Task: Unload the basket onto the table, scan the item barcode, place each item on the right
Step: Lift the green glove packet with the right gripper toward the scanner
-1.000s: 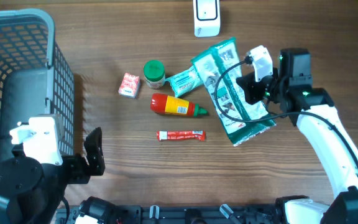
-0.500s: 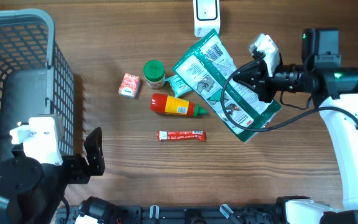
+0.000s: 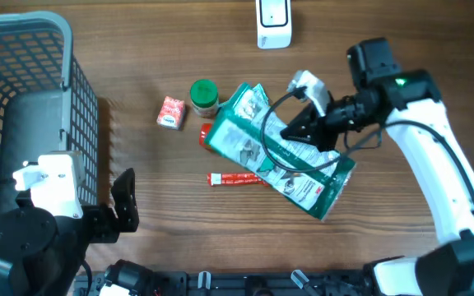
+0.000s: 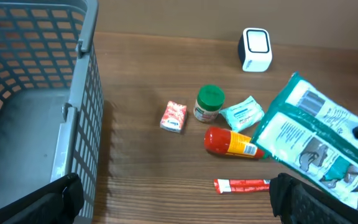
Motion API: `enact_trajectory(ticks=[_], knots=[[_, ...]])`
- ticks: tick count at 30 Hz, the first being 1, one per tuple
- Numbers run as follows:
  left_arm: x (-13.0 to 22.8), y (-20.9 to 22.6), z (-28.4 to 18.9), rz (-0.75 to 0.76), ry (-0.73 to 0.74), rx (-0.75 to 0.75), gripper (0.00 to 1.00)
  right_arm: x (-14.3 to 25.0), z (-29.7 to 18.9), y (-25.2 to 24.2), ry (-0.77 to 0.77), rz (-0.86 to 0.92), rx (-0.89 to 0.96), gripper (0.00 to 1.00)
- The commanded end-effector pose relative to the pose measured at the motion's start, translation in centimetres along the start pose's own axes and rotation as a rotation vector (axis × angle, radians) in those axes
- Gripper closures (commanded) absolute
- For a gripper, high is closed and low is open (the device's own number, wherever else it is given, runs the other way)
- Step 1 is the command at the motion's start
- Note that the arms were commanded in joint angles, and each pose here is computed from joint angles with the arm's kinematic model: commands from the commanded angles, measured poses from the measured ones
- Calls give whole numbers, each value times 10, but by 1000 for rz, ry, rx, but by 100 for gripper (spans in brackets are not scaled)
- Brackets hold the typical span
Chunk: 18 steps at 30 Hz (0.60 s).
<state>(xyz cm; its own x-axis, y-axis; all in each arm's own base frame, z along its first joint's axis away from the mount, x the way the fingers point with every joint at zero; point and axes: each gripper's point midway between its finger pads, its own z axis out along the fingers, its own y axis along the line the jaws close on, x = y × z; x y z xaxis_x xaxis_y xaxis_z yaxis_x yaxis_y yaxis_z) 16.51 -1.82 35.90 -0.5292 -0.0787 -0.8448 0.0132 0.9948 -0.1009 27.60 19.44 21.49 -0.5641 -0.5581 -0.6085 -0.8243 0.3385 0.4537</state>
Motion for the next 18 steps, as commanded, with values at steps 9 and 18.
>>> enact_trajectory(ticks=[9,18], knots=[[0,-2,1,10,3,10,0,-16,-4,-11,33,-103,0,96],[0,-2,1,10,3,10,0,-32,-19,-88,-13,274,395,96]])
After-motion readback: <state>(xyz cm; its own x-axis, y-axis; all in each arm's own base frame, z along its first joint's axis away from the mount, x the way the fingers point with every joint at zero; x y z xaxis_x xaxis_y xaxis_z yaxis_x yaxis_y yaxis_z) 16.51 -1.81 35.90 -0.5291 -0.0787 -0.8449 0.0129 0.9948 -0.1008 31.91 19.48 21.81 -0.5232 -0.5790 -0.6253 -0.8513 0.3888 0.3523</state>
